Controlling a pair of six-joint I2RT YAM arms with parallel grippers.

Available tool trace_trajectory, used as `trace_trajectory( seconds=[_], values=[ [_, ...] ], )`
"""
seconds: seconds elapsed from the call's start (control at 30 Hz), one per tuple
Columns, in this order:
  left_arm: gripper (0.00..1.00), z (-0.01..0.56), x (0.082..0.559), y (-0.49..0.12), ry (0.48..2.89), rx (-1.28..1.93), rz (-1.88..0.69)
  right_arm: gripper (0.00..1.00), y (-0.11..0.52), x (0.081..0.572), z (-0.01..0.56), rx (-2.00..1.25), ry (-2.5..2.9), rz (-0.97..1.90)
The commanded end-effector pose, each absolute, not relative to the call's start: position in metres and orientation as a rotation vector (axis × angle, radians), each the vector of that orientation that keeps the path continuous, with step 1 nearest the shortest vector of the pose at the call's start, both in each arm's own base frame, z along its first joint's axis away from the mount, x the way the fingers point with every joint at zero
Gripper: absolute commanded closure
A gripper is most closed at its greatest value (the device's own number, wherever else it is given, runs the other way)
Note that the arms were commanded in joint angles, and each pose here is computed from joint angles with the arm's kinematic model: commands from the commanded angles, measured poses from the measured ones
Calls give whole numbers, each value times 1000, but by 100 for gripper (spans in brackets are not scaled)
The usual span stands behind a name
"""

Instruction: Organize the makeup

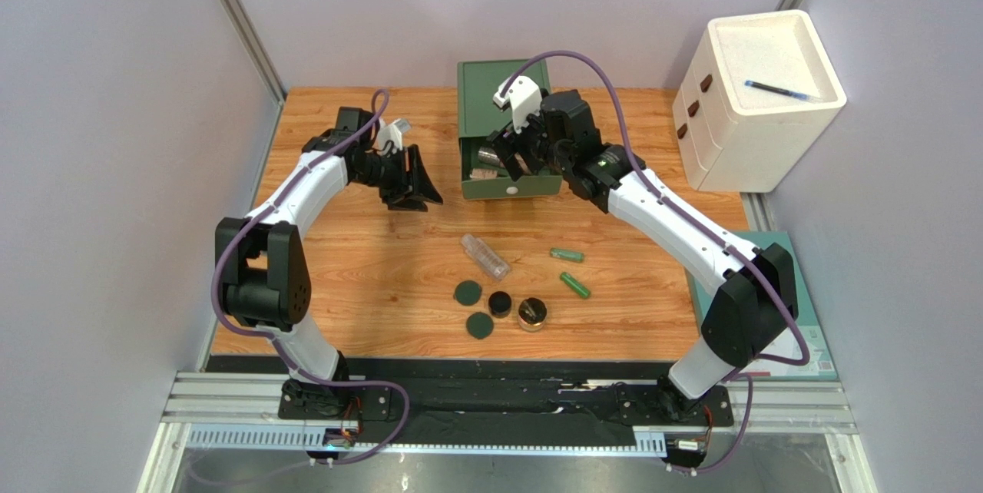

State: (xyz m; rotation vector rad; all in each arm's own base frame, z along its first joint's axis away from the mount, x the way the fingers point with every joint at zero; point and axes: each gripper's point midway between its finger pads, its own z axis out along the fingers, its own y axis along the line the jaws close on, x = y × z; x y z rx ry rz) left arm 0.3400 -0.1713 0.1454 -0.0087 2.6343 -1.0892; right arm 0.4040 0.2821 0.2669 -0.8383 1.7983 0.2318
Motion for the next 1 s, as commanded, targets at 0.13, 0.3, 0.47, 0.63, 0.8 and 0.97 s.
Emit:
trace_trajectory(
  seconds=[0.13,0.3,0.47,0.63,0.8,0.97],
  values=[
    [44,164,348,-175,2591,28,-1105,19,287,384,343,-794,1630,360],
    [44,163,346,-175,2593,24,-1104,20,297,334,336,-870,1653,567],
    [44,161,341,-173,2604,19,-1099,21,297,278,286,-957,1755,643],
    [43,160,336,-171,2606,10,-1077,21,303,235,227,-999,1867,673],
    [43,164,329,-170,2599,8,-1076,23,307,213,169,-951,1969,683],
    [43,161,316,-166,2614,4,-1061,22,315,224,147,-873,1952,646]
  ],
)
